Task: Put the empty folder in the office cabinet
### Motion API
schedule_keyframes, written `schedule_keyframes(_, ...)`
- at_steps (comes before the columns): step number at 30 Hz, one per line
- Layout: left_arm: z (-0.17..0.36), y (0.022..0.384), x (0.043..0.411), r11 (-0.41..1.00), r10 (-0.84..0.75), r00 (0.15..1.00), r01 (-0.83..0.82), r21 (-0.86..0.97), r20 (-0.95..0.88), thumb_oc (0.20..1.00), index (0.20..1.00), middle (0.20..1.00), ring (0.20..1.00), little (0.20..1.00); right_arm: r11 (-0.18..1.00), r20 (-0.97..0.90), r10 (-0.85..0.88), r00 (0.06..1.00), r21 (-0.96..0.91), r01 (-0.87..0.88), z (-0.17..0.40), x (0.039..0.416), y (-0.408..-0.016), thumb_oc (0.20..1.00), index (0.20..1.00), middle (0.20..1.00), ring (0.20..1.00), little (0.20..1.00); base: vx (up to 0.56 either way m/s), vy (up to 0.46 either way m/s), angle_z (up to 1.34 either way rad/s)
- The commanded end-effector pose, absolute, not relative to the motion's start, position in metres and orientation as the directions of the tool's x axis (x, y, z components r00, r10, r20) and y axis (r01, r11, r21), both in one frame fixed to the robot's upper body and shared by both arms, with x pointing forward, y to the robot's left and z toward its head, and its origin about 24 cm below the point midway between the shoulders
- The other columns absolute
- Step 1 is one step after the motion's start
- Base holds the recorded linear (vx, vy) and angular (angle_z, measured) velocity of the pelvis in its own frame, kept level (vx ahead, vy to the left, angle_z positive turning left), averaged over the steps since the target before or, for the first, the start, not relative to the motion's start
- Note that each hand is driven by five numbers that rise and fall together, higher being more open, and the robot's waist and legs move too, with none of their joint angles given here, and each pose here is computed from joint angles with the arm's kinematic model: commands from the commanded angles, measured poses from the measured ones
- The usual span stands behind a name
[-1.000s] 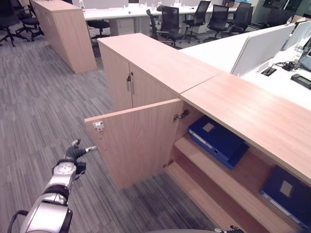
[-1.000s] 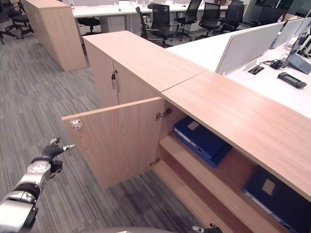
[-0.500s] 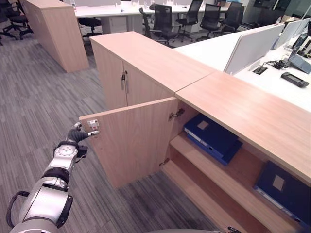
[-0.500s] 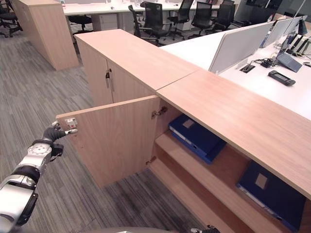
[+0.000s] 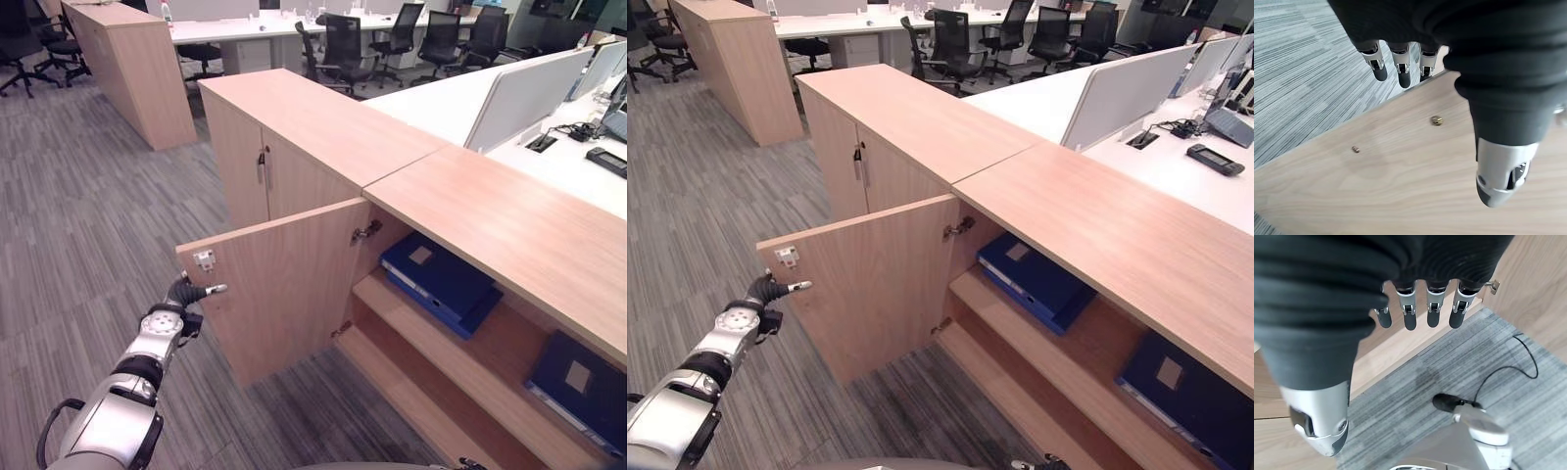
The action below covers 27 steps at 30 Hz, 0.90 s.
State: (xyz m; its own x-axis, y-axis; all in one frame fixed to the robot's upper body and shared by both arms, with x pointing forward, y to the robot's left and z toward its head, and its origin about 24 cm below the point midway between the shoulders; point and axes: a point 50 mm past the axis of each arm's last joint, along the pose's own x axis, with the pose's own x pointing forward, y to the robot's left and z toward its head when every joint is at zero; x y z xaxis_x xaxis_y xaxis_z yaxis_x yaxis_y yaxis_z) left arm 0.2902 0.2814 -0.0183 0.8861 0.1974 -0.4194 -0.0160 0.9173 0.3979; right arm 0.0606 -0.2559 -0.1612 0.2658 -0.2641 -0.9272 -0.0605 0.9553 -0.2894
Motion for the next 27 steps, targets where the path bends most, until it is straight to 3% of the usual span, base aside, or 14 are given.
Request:
schedule_keyframes(1, 0.003, 0.199, 0.323, 0.913, -0.139, 0.944, 0.239, 0.331, -0.298, 1.000, 1.000, 1.000, 1.000, 1.000, 0.937, -0.902, -0.306, 0.306, -0.343, -0.073, -0.154, 0.085, -0.267, 1.000, 1.000, 1.000, 1.000, 1.000, -0.07, -0.001, 0.07)
schedule_keyframes(3, 0.001, 0.188, 0.316, 0.905, -0.201, 0.935, 0.291, 0.310, -0.291, 1.000, 1.000, 1.000, 1.000, 1.000, 0.937, -0.896, -0.313, 0.316, -0.345, -0.050, -0.153, 0.091, -0.268, 1.000, 1.000, 1.000, 1.000, 1.000, -0.15, -0.015, 0.24)
schedule_keyframes(6, 0.018, 0.186, 0.299, 0.767, -0.361, 0.893, 0.448, 0.459, -0.269, 1.000, 1.000, 1.000, 1.000, 1.000, 0.940, -0.876, -0.306, 0.372, -0.341, -0.030, -0.147, 0.112, -0.268, 1.000, 1.000, 1.000, 1.000, 1.000, -0.35, -0.037, -0.19)
schedule_keyframes(11, 0.008, 0.207, 0.249, 0.753, -0.450, 0.819, 0.563, 0.341, -0.357, 1.000, 1.000, 1.000, 1.000, 1.000, 0.942, -0.882, -0.281, 0.377, -0.329, -0.069, -0.148, 0.121, -0.261, 1.000, 1.000, 1.000, 1.000, 1.000, -0.15, -0.075, -1.04)
schedule_keyframes(14, 0.010, 0.213, 0.245, 0.671, -0.475, 0.778, 0.623, 0.402, -0.412, 1.000, 1.000, 1.000, 1.000, 1.000, 0.947, -0.879, -0.279, 0.385, -0.319, -0.042, -0.146, 0.122, -0.263, 1.000, 1.000, 1.000, 1.000, 1.000, 0.00, -0.169, -1.31)
schedule_keyframes(20, 0.006, 0.202, 0.240, 0.652, -0.532, 0.734, 0.673, 0.348, -0.422, 1.000, 1.000, 1.000, 1.000, 1.000, 0.933, -0.854, -0.307, 0.420, -0.357, -0.044, -0.137, 0.135, -0.278, 1.000, 1.000, 1.000, 1.000, 1.000, -0.06, -0.143, -0.50)
schedule_keyframes(23, 0.001, 0.175, 0.251, 0.698, -0.550, 0.749, 0.656, 0.288, -0.371, 1.000, 1.000, 1.000, 1.000, 1.000, 0.928, -0.857, -0.346, 0.382, -0.372, 0.008, -0.136, 0.121, -0.291, 1.000, 1.000, 1.000, 1.000, 1.000, -0.08, -0.308, -0.51)
schedule_keyframes(27, -0.010, 0.161, 0.263, 0.835, -0.444, 0.844, 0.511, 0.202, -0.301, 1.000, 1.000, 1.000, 1.000, 1.000, 0.913, -0.852, -0.382, 0.358, -0.409, 0.002, -0.134, 0.114, -0.302, 1.000, 1.000, 1.000, 1.000, 1.000, 0.02, -0.045, -1.08)
